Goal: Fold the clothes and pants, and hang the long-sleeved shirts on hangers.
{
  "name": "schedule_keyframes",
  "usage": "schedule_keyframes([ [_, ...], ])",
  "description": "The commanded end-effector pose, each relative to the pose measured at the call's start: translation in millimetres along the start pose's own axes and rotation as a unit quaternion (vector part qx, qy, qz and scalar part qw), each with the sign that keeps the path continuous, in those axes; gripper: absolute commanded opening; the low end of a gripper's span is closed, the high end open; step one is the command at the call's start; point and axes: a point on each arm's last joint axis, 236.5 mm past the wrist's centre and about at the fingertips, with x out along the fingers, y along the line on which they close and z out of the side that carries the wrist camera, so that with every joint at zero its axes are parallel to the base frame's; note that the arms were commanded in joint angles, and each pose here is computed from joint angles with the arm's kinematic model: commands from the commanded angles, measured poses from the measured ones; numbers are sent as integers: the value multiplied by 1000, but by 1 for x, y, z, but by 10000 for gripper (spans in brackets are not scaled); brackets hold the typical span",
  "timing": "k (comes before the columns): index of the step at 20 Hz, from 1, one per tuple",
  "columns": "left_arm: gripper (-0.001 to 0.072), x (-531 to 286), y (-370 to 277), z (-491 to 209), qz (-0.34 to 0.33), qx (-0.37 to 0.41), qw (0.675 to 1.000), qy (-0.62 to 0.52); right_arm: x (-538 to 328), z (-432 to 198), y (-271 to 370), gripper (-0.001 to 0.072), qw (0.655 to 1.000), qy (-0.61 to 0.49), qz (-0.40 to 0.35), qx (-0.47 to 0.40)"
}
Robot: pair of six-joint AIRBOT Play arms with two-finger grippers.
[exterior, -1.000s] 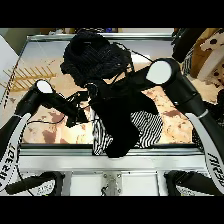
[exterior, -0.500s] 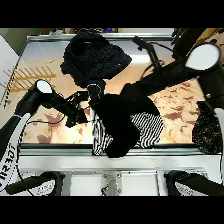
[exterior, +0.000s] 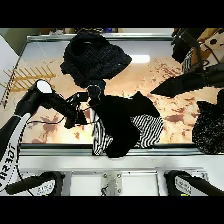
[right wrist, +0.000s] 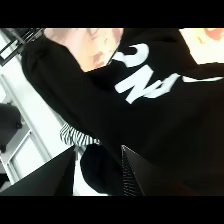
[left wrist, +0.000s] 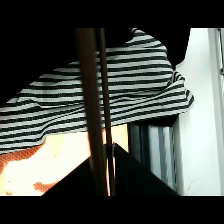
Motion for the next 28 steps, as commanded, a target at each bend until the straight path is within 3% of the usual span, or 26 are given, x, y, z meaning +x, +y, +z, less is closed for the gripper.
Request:
schedule_keyframes([
  [1,15,0,0,0,-1,-5,1000,0,-10,5,0,303,1000,-24,12,7],
  [7,15,0,0,0,-1,-13,1000,0,-8,-2,0,303,994,-18,18,-105],
  [18,15,0,0,0,0,-14,1000,0,-4,9,-11,304,996,-37,9,-78],
  [19,15,0,1,0,0,-14,1000,0,-5,10,-12,330,996,-39,7,-77],
  [20,15,0,1,0,0,-14,1000,0,-5,10,-12,595,996,-40,6,-77],
  [21,15,0,1,0,1,-14,1000,0,-5,10,-12,709,996,-41,6,-77],
  [28,15,0,0,0,0,-14,1000,0,-5,12,-12,709,996,-43,5,-75],
])
